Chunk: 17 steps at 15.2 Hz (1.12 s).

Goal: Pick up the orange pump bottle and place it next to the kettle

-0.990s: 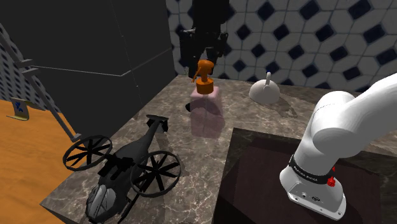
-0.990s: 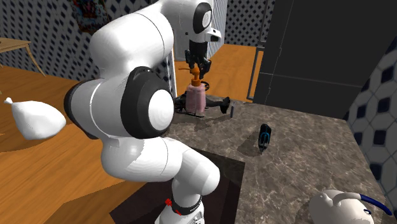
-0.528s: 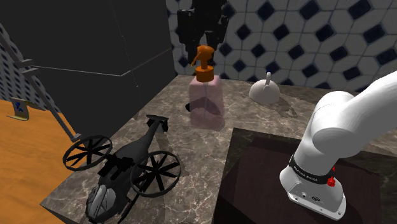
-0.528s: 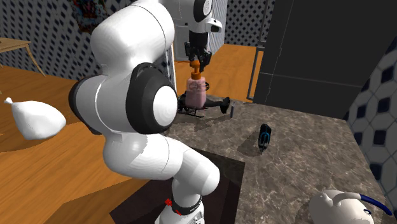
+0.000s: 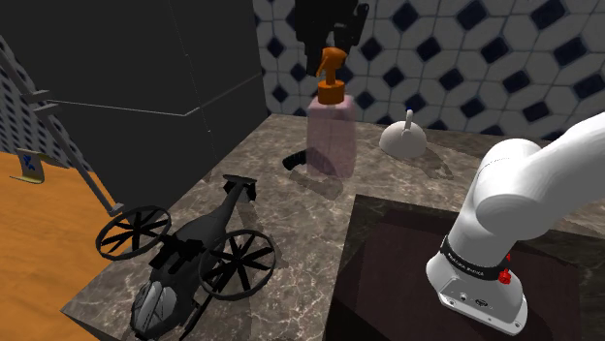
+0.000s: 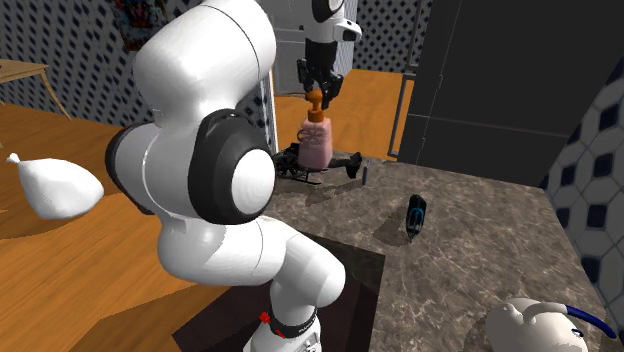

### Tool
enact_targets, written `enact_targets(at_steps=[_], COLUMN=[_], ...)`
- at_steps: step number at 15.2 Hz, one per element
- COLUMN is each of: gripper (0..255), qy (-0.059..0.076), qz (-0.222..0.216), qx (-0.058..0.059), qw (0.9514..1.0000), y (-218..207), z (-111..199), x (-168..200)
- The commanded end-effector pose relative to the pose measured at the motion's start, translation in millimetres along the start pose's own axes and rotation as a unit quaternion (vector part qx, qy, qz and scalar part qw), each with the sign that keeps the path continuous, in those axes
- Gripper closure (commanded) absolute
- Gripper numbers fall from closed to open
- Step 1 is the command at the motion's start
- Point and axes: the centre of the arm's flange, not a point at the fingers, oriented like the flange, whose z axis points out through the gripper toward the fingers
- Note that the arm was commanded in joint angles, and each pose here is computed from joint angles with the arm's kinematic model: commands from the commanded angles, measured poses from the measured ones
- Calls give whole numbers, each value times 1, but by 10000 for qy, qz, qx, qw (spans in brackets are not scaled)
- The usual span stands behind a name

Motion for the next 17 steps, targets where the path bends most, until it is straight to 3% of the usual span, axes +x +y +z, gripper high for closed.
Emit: enact_targets(at_steps=[1,17], gripper=[255,255], qy=[-3,-3], qz=[-6,-6], qx=[2,2], qw=[10000,10000], y=[26,232], z=[-4,-39], x=[-3,-34])
